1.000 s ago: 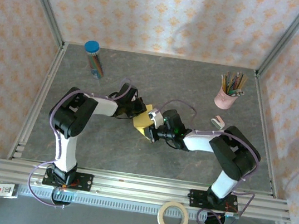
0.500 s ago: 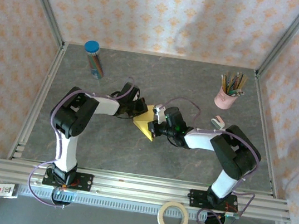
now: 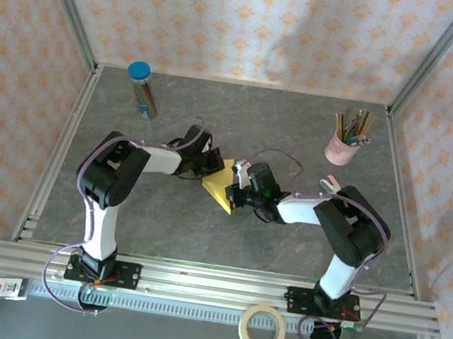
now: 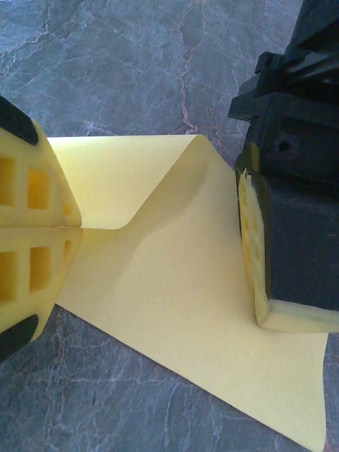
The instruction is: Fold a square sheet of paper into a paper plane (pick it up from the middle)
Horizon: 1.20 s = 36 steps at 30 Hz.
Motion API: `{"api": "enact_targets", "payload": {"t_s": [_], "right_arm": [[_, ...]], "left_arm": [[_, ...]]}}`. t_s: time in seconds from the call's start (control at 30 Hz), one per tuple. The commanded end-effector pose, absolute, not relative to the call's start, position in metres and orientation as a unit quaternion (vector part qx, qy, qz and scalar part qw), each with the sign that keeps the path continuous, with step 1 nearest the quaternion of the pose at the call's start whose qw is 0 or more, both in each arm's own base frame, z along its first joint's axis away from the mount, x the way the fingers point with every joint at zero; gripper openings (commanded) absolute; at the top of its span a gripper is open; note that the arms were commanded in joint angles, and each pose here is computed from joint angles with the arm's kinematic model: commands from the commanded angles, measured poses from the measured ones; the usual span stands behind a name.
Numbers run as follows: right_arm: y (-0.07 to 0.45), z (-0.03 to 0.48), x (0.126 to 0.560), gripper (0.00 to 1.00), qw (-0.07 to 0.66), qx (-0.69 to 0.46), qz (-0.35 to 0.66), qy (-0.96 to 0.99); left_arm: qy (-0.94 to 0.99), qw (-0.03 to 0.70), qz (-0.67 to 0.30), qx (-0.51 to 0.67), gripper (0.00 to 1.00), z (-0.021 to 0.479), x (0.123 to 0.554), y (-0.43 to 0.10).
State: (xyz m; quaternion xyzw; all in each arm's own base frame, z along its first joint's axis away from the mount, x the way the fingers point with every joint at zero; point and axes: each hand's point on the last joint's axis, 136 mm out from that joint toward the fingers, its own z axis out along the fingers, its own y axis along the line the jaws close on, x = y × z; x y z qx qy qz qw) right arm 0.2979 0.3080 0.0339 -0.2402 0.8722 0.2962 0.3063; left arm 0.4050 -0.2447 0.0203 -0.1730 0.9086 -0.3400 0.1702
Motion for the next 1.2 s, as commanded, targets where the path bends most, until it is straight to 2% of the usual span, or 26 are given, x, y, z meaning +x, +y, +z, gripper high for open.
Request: {"api": "enact_targets", "payload": {"t_s": [0.0, 0.23, 0.47, 0.83, 1.0, 1.03, 1.17], "right_arm": [[0.308, 0.034, 0.304, 0.00, 0.305, -0.232, 0.289, 0.878], [0.308, 0.025, 0.305, 0.00, 0.291, -0.229, 0.282, 0.885], [0.306, 0.020, 0.304, 0.00, 0.282, -0.224, 0.278, 0.890], [0.305, 0.013, 0.303, 0.00, 0.264, -0.217, 0.277, 0.898], [0.304, 0.010, 0.302, 0.00, 0.255, -0.216, 0.277, 0.901], [0.305, 0.009, 0.301, 0.00, 0.254, -0.216, 0.277, 0.901], [0.304, 0.009, 0.301, 0.00, 0.249, -0.212, 0.279, 0.903]], "left_arm": [[0.931, 0.129, -0.301, -0.162, 0.03, -0.004, 0.385, -0.241], [0.930, 0.131, -0.313, -0.144, 0.04, 0.009, 0.390, -0.248], [0.925, 0.170, -0.313, -0.131, 0.06, 0.047, 0.408, -0.250], [0.937, 0.159, -0.279, -0.140, 0.07, 0.030, 0.399, -0.236], [0.935, 0.168, -0.280, -0.142, 0.09, 0.036, 0.402, -0.236], [0.930, 0.184, -0.285, -0.142, 0.09, 0.051, 0.405, -0.235], [0.925, 0.210, -0.273, -0.161, 0.15, 0.066, 0.409, -0.226]]}}
